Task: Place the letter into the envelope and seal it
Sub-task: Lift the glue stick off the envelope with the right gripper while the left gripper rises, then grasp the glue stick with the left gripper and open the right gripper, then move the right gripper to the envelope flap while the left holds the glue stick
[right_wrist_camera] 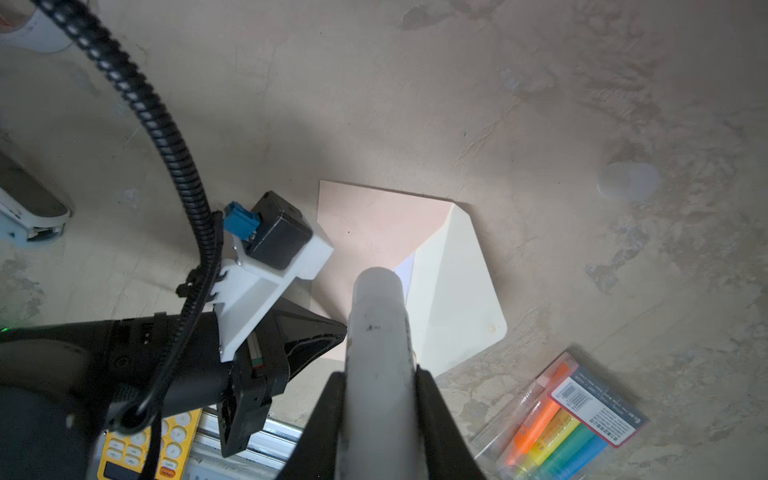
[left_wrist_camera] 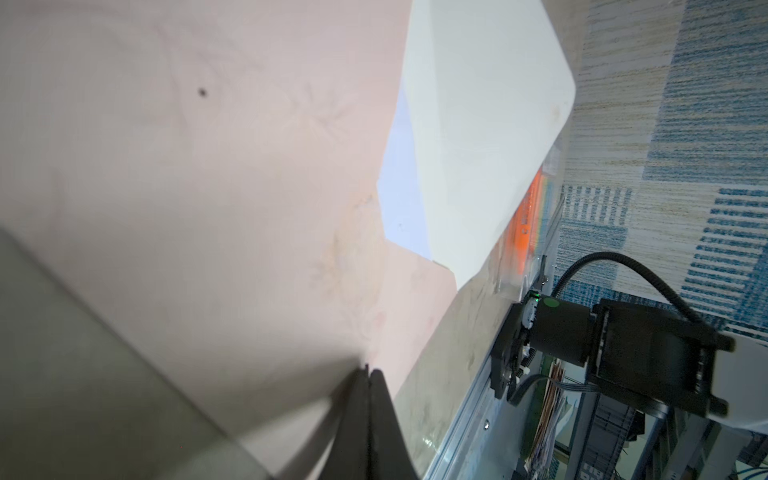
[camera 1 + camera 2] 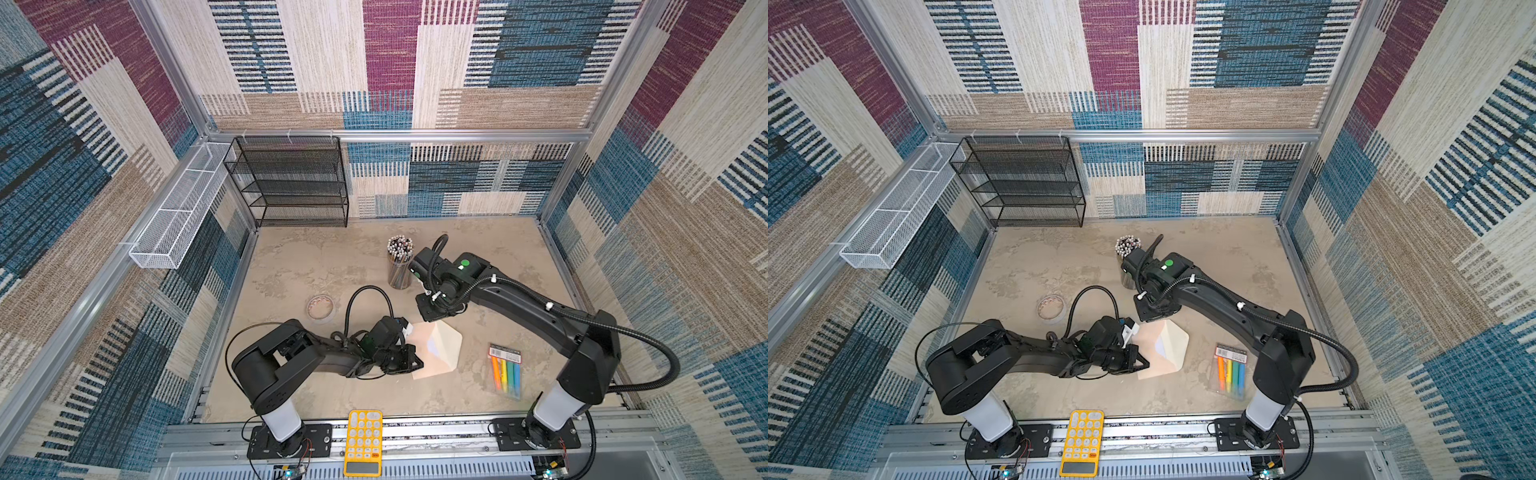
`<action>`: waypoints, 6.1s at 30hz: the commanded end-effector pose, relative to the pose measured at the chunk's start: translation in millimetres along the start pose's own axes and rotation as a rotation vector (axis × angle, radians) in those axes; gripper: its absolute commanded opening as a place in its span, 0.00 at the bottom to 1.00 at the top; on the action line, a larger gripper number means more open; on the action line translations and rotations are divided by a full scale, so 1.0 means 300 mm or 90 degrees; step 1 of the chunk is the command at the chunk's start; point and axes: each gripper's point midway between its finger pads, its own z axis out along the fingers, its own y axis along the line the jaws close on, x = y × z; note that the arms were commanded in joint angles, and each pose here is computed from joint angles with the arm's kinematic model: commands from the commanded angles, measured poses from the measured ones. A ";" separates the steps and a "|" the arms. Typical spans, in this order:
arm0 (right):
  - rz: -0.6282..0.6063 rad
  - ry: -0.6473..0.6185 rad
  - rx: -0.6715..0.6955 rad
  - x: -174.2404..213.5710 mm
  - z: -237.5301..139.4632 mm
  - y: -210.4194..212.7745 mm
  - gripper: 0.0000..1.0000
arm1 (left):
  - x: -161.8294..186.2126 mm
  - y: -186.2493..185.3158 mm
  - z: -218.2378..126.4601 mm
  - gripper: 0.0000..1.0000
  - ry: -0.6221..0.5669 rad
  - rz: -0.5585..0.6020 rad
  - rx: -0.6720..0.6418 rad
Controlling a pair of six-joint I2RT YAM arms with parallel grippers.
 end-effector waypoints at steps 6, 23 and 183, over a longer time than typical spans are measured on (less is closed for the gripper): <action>0.042 -0.176 -0.082 -0.037 -0.154 -0.002 0.00 | -0.025 -0.050 -0.085 0.10 -0.011 0.039 -0.042; 0.037 -0.590 -0.300 -0.031 -0.460 -0.017 0.00 | -0.110 -0.355 -0.589 0.52 -0.302 0.164 0.080; 0.236 -0.107 -0.103 0.208 0.323 -0.319 0.05 | -0.146 -0.092 -0.113 0.07 -0.146 0.029 -0.048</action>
